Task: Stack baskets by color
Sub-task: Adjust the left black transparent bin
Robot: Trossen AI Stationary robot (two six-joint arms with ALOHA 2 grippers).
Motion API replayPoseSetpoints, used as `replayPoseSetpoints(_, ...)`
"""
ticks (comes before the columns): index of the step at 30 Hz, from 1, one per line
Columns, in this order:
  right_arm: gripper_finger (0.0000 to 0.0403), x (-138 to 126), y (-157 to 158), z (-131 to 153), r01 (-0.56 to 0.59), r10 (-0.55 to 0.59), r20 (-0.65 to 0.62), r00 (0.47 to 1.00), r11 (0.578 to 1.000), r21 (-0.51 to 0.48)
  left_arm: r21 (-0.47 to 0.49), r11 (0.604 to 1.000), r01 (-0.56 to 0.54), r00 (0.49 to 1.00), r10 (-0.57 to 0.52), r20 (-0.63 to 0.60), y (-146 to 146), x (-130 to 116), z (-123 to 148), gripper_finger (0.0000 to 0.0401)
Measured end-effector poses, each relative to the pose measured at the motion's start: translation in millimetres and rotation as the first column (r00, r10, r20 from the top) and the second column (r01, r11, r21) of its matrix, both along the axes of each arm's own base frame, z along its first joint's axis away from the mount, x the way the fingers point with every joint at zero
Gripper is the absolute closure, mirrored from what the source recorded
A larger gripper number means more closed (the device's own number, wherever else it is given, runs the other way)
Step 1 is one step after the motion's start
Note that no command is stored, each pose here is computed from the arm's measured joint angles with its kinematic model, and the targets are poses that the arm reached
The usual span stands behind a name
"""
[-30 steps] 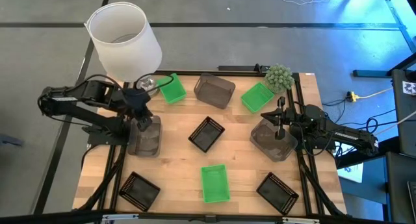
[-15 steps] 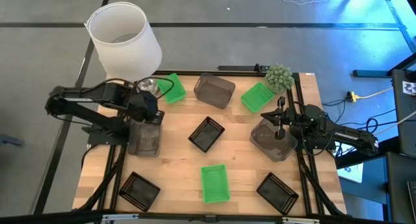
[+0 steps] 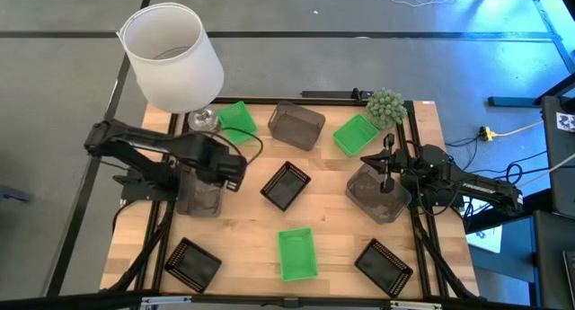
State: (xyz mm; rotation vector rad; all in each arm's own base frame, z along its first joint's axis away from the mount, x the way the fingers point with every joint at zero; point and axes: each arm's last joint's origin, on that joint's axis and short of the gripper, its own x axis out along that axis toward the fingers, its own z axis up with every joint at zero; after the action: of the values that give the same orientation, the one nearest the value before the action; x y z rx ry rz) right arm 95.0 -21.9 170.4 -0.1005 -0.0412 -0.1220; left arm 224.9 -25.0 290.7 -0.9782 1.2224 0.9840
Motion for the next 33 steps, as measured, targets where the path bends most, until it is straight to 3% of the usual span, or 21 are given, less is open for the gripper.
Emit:
replayPoseSetpoints(12,0.0391,0,0,0,0.000,0.000,0.000,1.000,1.000,0.000,0.038,0.999,0.022,0.988,-0.016,-0.152,-7,10,-49,0.0335)
replayPoseSetpoints(33,0.0391,0,0,0,-0.001,0.001,-0.004,1.000,1.000,0.004,0.082,0.996,0.021,0.995,-0.013,-0.100,-4,4,-97,0.0332)
